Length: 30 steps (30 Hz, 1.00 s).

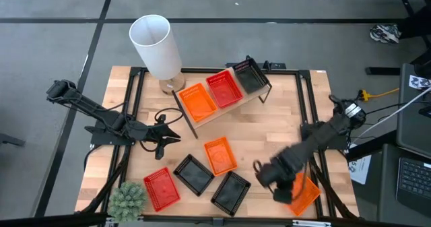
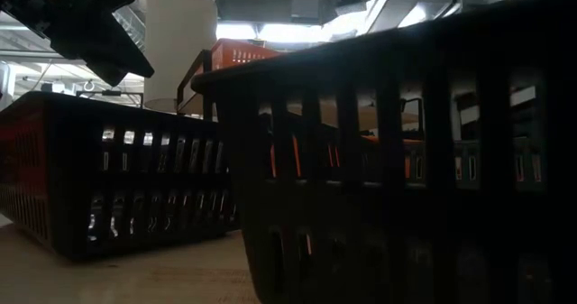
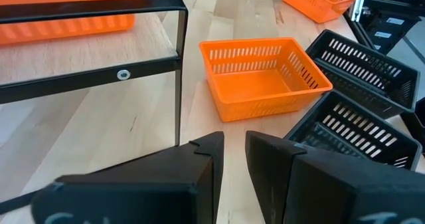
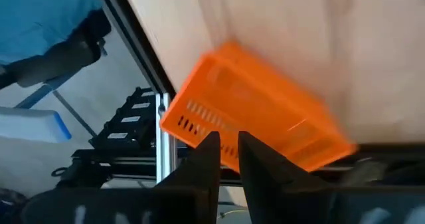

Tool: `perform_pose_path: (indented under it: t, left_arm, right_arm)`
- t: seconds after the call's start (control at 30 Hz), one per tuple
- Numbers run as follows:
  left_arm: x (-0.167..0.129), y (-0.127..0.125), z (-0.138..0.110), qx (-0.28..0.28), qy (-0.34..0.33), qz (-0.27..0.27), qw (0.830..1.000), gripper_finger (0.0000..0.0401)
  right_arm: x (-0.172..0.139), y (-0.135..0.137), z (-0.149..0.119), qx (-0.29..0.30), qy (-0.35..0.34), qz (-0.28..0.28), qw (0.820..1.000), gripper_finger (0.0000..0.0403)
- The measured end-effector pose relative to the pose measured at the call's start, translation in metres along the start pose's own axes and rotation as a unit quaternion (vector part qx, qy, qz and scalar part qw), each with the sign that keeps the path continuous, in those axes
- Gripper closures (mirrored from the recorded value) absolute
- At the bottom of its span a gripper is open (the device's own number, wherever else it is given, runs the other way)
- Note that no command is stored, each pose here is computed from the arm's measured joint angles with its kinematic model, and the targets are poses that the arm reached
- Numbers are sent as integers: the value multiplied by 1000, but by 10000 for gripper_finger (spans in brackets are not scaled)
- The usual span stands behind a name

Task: Stack baskets on shelf by color
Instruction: Move the bottom orange basket to the center of the table

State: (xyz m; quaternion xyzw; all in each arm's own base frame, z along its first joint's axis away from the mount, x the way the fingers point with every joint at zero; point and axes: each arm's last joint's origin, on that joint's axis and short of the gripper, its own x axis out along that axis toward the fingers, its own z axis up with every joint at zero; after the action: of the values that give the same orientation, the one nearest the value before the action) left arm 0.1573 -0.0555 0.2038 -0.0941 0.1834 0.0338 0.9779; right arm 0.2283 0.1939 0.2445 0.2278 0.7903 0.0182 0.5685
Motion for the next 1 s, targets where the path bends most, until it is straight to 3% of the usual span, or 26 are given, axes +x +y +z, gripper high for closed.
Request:
perform_pose_path:
  t: [0.23,0.37,0.5,0.6,0.87,1.0]
  left_arm:
    - [0,0,0,-16,0,0,1000,345]
    - [0,0,0,-17,0,0,1000,345]
    - [0,0,0,-17,0,0,1000,345]
    - [0,0,0,-17,0,0,1000,345]
    - [0,0,0,-17,-1,0,1000,345]
    - [0,0,0,-17,-1,0,1000,345]
  right_arm:
    - [66,9,-24,52,6,31,998,349]
    - [91,-2,-26,89,-48,13,995,349]
    - [103,-19,-28,132,-26,-18,991,349]
    - [112,-33,-27,148,-48,-48,987,349]
    - [115,-68,-8,76,-120,-120,983,349]
    - [102,-75,10,10,-190,-176,966,349]
